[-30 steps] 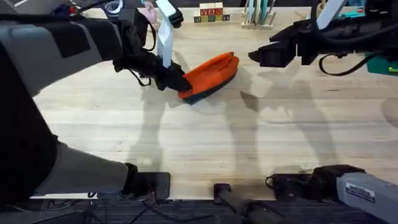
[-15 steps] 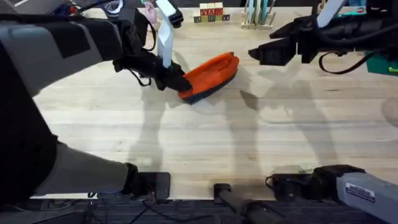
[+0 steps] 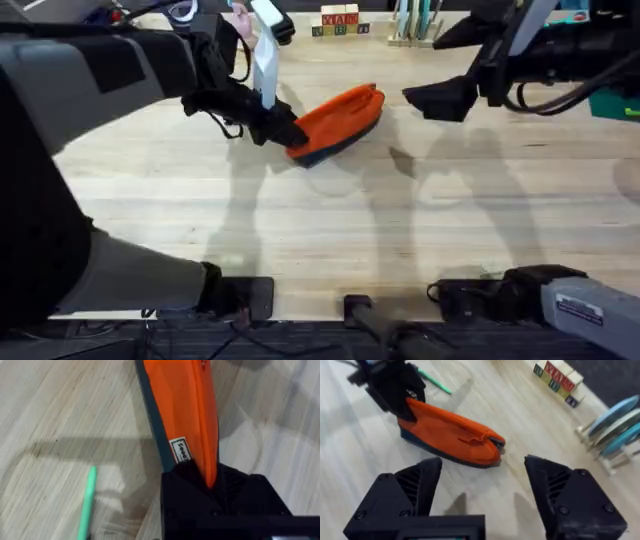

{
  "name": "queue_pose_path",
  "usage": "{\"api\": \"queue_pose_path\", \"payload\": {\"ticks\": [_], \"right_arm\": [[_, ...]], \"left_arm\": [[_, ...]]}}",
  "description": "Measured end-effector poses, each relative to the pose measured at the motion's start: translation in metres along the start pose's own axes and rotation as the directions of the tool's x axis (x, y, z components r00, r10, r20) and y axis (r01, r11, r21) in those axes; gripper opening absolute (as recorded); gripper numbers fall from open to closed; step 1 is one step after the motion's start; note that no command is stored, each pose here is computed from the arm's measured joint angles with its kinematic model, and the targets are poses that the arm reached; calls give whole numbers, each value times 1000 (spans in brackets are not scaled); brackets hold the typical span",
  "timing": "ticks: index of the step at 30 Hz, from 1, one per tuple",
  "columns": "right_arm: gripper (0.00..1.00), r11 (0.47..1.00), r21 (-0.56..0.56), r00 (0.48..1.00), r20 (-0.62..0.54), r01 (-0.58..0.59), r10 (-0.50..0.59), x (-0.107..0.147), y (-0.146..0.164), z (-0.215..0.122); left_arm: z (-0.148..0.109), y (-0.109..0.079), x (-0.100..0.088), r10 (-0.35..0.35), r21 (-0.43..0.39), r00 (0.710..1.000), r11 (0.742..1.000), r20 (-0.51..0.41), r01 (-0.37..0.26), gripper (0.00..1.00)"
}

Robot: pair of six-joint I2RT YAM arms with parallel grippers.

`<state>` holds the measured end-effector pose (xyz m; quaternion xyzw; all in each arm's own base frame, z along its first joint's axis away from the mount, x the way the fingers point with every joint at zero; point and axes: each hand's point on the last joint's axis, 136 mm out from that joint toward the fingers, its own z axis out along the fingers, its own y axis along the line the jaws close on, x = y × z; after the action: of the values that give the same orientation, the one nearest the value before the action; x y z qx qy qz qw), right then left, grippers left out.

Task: Unzip the bag, pick up the pens from the table one at a time and place them inside, then zip the bag closed.

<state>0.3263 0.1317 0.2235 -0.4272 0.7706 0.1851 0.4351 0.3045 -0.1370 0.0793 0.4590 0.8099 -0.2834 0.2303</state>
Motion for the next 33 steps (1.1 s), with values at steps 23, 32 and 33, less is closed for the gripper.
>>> {"api": "queue_pose_path", "payload": {"ticks": [23, 32, 33], "right_arm": [[997, 988, -17, 988, -16, 154, -154, 5, 3, 0], [997, 992, -60, 992, -54, 112, -116, 20, 2, 16], [997, 992, -66, 992, -59, 107, -111, 22, 3, 18]], "left_arm": [[0, 0, 0, 0, 0, 1000, 1000, 0, 0, 43], [0, 0, 0, 0, 0, 1000, 1000, 0, 0, 43], [0, 0, 0, 0, 0, 1000, 1000, 0, 0, 43]]}}
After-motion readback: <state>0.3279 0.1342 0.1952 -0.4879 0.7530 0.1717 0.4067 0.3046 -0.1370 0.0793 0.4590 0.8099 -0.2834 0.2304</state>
